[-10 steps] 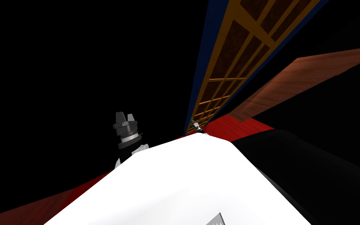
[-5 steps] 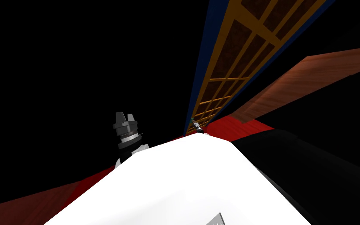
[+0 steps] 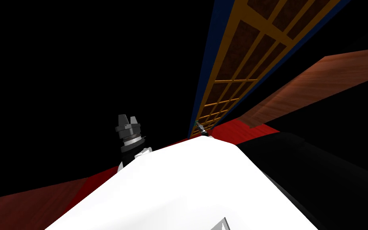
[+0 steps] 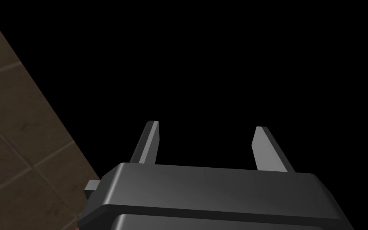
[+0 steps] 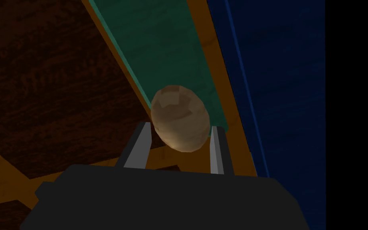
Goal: Pull the door open
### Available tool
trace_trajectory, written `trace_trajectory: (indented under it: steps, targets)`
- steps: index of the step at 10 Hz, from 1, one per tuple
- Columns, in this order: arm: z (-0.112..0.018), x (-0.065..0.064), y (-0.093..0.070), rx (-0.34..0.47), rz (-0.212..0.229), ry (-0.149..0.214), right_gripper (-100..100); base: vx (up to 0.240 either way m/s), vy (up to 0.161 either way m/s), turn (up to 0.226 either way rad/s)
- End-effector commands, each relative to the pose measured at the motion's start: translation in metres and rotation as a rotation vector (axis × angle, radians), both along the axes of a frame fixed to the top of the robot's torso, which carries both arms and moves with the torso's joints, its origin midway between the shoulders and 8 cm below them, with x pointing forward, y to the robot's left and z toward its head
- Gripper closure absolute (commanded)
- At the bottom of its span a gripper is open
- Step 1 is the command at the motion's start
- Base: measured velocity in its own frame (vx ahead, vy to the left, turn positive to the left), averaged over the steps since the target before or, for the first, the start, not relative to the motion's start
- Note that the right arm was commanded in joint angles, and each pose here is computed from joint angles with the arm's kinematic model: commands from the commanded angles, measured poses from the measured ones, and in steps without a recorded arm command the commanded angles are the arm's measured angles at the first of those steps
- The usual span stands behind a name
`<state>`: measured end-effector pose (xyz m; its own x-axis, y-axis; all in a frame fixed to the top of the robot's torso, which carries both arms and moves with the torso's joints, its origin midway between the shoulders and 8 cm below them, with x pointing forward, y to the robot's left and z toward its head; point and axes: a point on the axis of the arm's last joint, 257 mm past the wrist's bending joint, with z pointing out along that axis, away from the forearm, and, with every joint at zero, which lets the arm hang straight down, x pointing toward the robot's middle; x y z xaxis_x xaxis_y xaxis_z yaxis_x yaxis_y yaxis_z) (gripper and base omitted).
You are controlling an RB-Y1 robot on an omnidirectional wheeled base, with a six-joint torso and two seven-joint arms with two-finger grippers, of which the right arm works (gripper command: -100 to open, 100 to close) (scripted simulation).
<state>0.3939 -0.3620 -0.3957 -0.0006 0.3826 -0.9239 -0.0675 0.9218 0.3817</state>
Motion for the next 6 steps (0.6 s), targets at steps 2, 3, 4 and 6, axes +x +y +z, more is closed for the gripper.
trace_trajectory:
  steps: [2,3,4,6]
  targets:
    - [-0.0006,0.001,0.0037,0.083,0.0,0.003,100,-0.027,-0.012,0.047]
    - [0.0001,0.0016,0.0019,0.116,-0.007,0.002,100,-0.048,-0.024,0.087]
    - [0.0001,0.0016,0.0019,0.13,-0.007,0.003,100,-0.037,-0.019,0.049]
    - [0.0009,0.0022,0.0,0.177,-0.013,0.002,100,-0.03,-0.016,0.063]
